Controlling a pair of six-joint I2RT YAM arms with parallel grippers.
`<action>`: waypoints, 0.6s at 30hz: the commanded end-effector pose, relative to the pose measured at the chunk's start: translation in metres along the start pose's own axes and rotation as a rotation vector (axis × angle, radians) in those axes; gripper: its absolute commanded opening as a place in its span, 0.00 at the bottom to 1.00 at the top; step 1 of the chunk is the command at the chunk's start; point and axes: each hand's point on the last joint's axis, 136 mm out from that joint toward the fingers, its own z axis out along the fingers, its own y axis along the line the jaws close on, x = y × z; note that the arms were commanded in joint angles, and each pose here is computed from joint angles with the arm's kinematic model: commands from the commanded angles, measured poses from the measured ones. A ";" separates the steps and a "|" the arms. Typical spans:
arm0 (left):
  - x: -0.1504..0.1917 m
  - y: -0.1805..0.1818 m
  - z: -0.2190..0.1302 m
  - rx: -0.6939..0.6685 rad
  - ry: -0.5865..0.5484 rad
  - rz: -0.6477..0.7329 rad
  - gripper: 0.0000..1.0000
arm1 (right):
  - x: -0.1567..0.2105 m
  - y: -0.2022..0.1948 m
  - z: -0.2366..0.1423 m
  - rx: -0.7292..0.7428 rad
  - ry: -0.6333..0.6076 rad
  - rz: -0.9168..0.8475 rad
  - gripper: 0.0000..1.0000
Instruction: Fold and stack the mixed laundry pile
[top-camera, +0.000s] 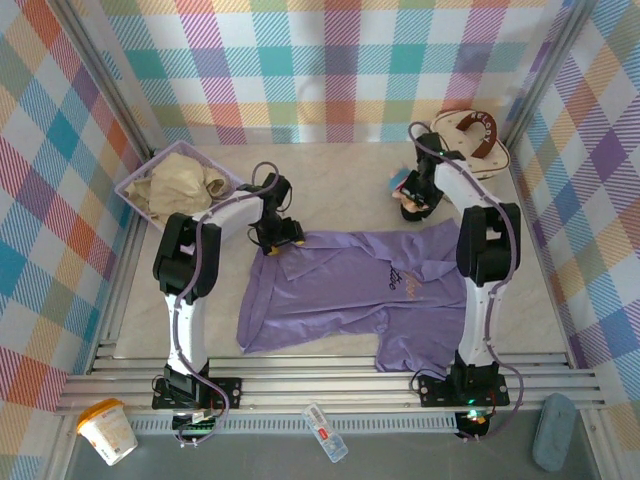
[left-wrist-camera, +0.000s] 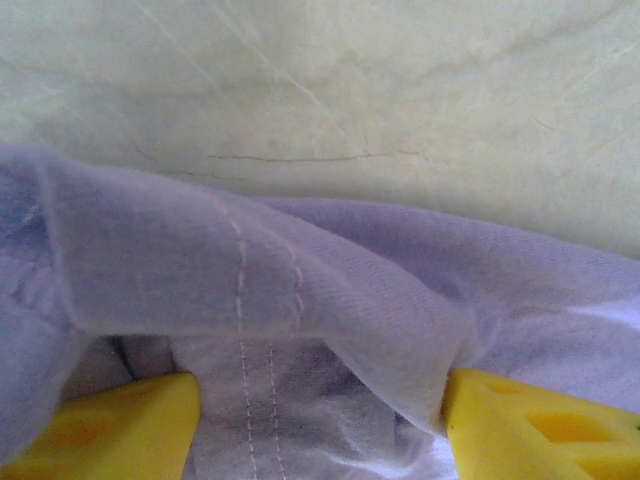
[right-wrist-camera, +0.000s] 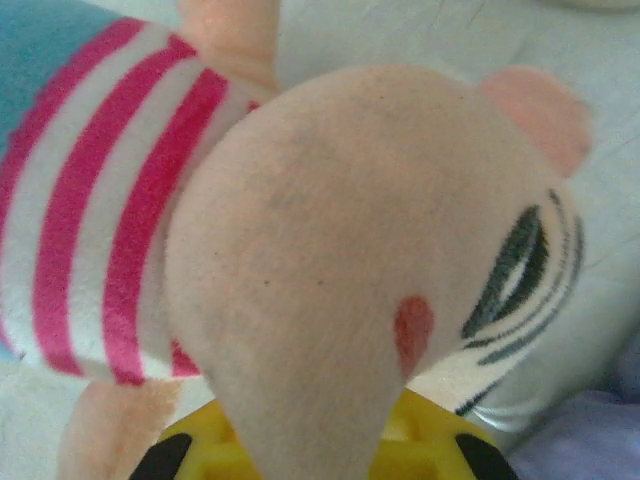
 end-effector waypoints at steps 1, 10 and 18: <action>-0.002 0.033 0.012 -0.099 0.014 -0.038 0.67 | -0.008 -0.031 -0.041 0.028 -0.034 0.032 0.00; -0.021 0.035 0.011 -0.106 0.000 -0.032 0.67 | 0.033 -0.179 -0.116 0.078 -0.060 0.265 0.00; -0.026 0.025 -0.004 -0.082 0.007 -0.008 0.68 | -0.007 -0.243 -0.094 0.028 -0.051 0.447 0.52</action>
